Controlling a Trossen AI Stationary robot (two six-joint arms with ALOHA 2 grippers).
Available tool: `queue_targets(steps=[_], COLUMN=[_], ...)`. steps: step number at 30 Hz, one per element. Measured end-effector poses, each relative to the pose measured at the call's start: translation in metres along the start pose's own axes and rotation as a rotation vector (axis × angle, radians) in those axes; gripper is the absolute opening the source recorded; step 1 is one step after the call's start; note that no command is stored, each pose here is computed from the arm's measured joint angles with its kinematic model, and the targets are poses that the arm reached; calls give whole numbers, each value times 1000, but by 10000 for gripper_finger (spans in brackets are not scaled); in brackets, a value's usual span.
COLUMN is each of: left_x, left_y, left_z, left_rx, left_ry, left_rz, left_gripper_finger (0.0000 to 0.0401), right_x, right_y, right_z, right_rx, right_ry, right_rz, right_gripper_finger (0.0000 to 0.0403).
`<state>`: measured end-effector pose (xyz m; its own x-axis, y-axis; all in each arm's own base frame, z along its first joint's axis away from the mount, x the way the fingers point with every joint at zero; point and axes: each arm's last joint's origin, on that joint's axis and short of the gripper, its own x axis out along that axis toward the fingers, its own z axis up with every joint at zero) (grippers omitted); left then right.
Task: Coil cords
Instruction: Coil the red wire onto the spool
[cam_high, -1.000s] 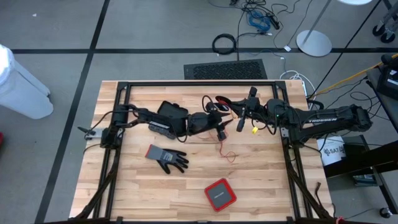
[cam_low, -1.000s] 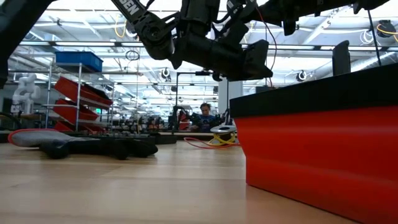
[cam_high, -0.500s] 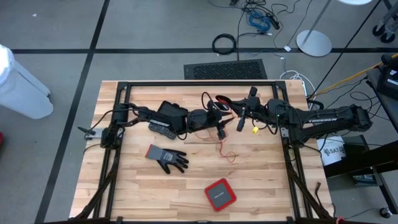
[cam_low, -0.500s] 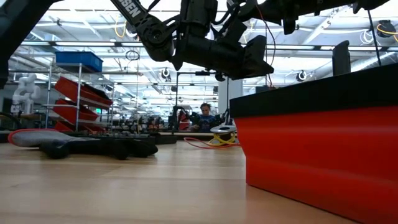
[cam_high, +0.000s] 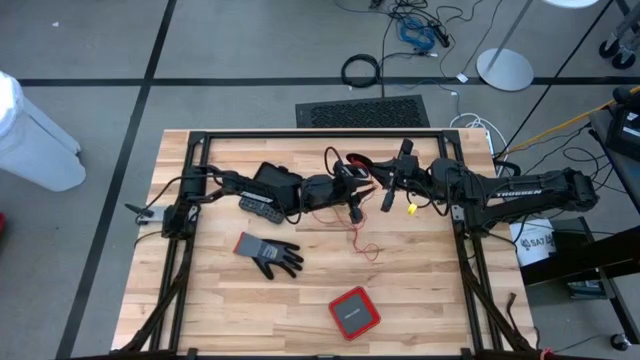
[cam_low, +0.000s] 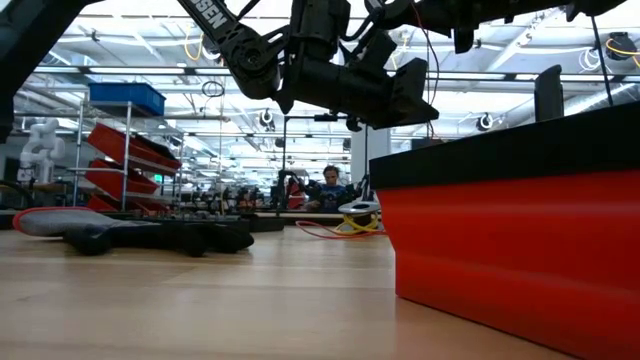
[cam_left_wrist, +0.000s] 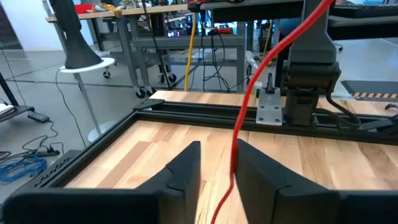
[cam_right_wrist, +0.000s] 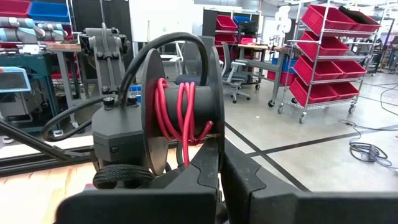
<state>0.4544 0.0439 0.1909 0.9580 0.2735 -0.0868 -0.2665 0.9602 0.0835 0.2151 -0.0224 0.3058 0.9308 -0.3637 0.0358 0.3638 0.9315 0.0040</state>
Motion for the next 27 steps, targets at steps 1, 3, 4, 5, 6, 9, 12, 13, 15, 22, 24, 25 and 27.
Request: queue_targets(steps=[1,3,4,5,6,9,12,13,15,22,24,25,27], left_x=[0,0,0,0,0,0,-2,-2,-5,-27,-35,-39,-48], left_y=[0,0,0,0,-1,-1,1,3,8,28,36,39,44], left_z=[-1,-1,-2,-2,-2,-3,-3,-3,-1,23,30,33,44], left_rx=[1,20,36,49,56,77,87,90,102,200,226,240,258], left_ry=[6,14,18,18,19,29,73,86,132,266,322,345,371], left_rz=[0,-6,-10,-11,-10,-7,12,20,35,119,148,157,175], left_gripper_finger=[76,35,19,12,9,5,3,3,3,1,1,1,1], right_x=[0,0,0,0,0,0,0,0,-1,-9,-12,-13,-16], right_y=[0,0,0,0,0,0,0,0,0,-2,-3,-3,-4], right_z=[0,0,0,0,0,-1,-3,-4,-6,-8,-8,-9,-12], right_rx=[0,0,0,0,0,-2,-9,-12,-19,-33,-24,-23,-28], right_ry=[0,0,0,0,1,8,28,38,61,121,143,158,195], right_rz=[0,0,0,0,0,1,2,2,2,8,27,27,30], right_gripper_finger=[0,0,0,0,0,0,0,0,0,0,0,0,0])
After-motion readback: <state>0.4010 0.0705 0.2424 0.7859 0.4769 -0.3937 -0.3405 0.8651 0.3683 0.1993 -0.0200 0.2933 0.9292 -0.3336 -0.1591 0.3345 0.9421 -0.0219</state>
